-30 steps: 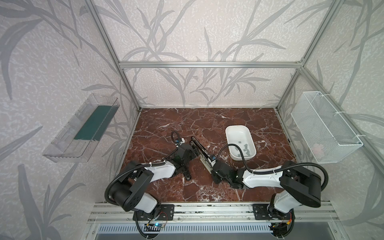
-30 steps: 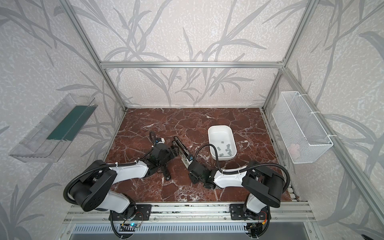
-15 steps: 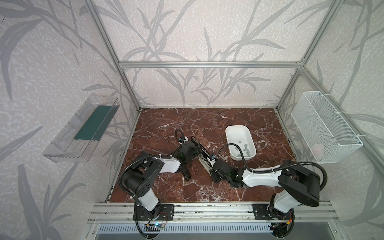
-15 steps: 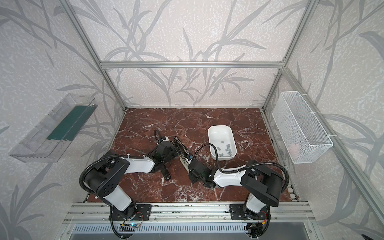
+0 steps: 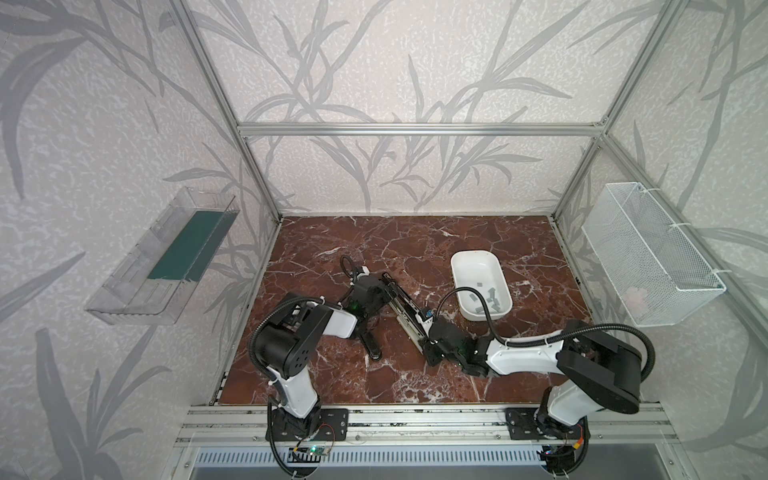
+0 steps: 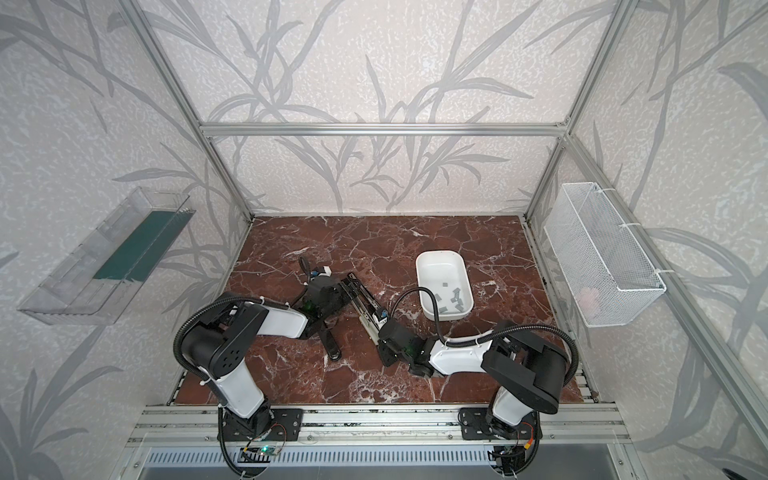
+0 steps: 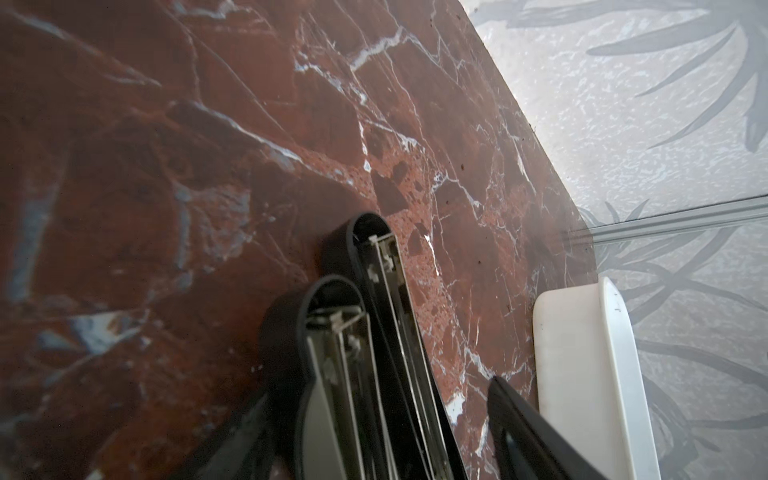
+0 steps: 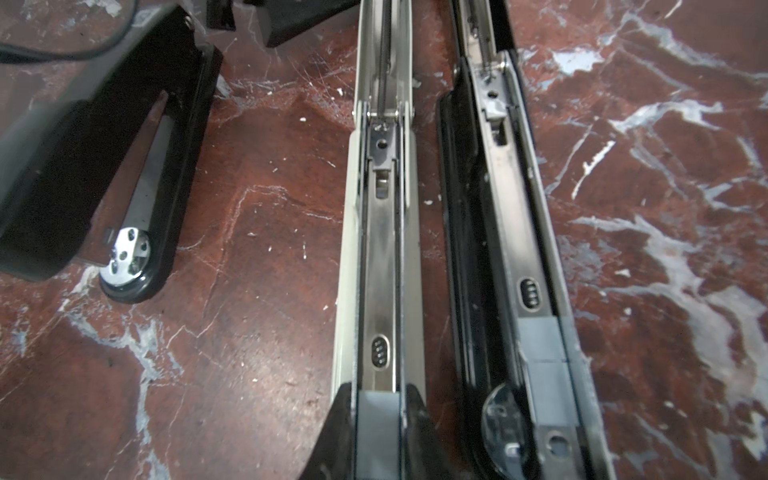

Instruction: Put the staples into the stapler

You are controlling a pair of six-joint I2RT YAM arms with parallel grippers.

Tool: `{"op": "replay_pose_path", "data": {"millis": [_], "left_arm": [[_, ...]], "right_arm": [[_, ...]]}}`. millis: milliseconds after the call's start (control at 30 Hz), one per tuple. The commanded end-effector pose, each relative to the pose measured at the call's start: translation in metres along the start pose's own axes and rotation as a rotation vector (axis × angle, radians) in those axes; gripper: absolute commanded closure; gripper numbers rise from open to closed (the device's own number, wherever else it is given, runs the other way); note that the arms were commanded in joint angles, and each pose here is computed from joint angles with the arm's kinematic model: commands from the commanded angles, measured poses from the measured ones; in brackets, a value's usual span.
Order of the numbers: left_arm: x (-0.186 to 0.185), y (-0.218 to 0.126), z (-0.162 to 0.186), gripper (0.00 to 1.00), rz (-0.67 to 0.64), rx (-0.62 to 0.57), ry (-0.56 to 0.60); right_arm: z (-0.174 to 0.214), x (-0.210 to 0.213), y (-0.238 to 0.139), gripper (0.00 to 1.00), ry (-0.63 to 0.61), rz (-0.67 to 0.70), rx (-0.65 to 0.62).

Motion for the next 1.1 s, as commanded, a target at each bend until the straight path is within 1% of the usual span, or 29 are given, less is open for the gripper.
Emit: {"op": "replay_pose_path", "data": {"millis": [0,133,267,400,467,600,800,933,1067], "left_arm": [[0.018,0.003,0.013,0.22,-0.051,0.067,0.032],[0.006,0.006,0.004,0.29,0.006,0.044,0.073],[-0.003,0.005,-0.009,0.37,0.067,-0.030,0.114],[-0.014,0.002,-0.022,0.43,0.097,-0.073,0.192],[-0.023,0.001,-0.026,0.43,0.135,-0.092,0.222],[-0.046,-0.002,-0.031,0.44,0.265,-0.119,0.256],[-0.079,-0.020,-0.029,0.44,0.424,-0.167,0.323],[-0.097,-0.031,-0.016,0.44,0.479,-0.179,0.410],[-0.104,-0.037,0.003,0.44,0.478,-0.180,0.496]], "right_arm": [[0.012,0.010,-0.003,0.94,-0.039,-0.075,0.045],[0.014,0.010,-0.002,0.94,-0.039,-0.079,0.046],[0.015,0.010,-0.001,0.94,-0.045,-0.082,0.046],[0.017,0.011,0.001,0.94,-0.054,-0.080,0.056],[0.017,0.011,0.002,0.94,-0.056,-0.082,0.057],[0.017,0.012,0.003,0.94,-0.062,-0.080,0.058],[0.016,0.011,0.006,0.94,-0.062,-0.065,0.054],[0.015,0.009,0.008,0.95,-0.065,-0.052,0.052],[0.014,0.009,0.009,0.94,-0.061,-0.052,0.042]]}}
Point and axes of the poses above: each gripper's point midway between its finger pads, its own y axis out along the fingers, its own x axis along the line the jaws close on, z = x × y, the point moved 3 cm from there along -y, back along the fingers, and after that the axes turned 9 degrees about y, right-handed, at the moved point
